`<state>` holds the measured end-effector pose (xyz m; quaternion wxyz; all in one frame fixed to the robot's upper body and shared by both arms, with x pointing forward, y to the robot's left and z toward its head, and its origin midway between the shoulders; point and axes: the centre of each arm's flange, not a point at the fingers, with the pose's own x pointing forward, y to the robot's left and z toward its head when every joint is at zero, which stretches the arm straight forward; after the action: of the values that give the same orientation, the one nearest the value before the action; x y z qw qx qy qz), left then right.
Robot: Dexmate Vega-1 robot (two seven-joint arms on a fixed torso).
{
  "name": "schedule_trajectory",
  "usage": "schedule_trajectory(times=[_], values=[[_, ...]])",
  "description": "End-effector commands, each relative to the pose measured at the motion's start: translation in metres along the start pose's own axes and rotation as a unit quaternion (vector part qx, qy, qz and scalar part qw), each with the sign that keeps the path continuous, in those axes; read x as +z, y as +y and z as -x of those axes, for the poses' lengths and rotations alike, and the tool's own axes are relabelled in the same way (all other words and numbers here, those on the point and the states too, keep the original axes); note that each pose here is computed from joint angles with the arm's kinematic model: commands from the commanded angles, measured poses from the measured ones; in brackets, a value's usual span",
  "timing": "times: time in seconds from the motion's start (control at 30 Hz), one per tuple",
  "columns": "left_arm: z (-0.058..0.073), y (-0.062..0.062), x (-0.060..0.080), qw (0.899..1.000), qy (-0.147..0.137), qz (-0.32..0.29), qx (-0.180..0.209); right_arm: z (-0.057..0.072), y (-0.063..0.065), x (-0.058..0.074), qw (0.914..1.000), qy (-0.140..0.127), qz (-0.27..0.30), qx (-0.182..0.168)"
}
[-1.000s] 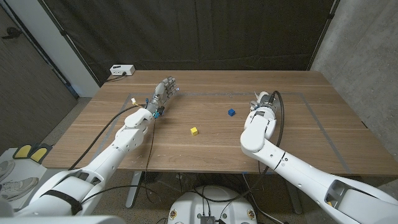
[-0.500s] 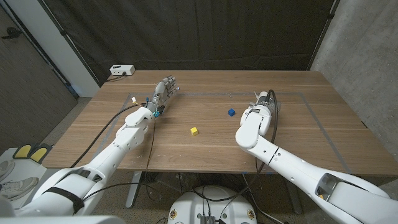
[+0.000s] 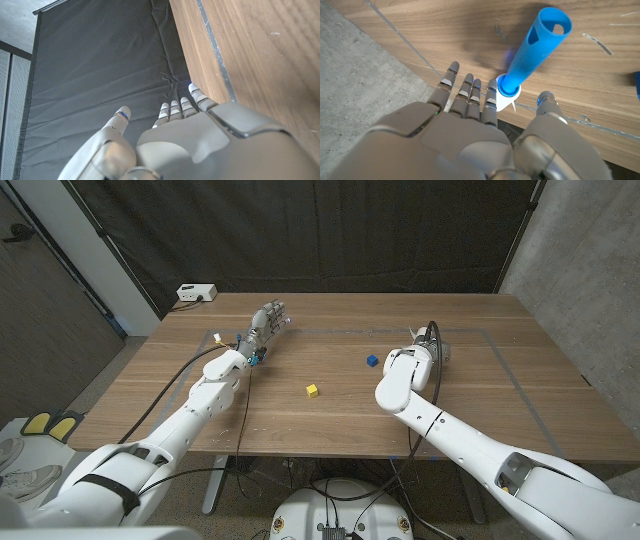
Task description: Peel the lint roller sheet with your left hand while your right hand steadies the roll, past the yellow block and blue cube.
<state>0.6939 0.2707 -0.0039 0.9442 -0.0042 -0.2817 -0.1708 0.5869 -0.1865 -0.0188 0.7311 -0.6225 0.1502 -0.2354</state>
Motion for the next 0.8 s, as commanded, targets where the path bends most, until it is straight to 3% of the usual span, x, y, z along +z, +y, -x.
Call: schedule_trajectory(times=[0.03, 0.37, 0.53, 0.8], values=[[-0.002, -0.002, 0.003, 1.000, -0.007, 0.001, -0.007, -0.003, 0.003, 0.001, 0.9994, 0.015, 0.017, 0.026], [0.002, -0.002, 0.003, 1.000, -0.013, 0.004, -0.007, -0.003, 0.004, 0.005, 0.9987, 0.024, 0.039, 0.023], [0.004, -0.002, 0.003, 1.000, -0.013, 0.006, -0.007, -0.005, 0.008, 0.007, 0.9986, 0.018, 0.050, 0.002], [0.006, -0.002, 0.003, 1.000, -0.015, 0.007, -0.006, -0.012, 0.016, 0.016, 0.9960, 0.034, 0.081, -0.019]])
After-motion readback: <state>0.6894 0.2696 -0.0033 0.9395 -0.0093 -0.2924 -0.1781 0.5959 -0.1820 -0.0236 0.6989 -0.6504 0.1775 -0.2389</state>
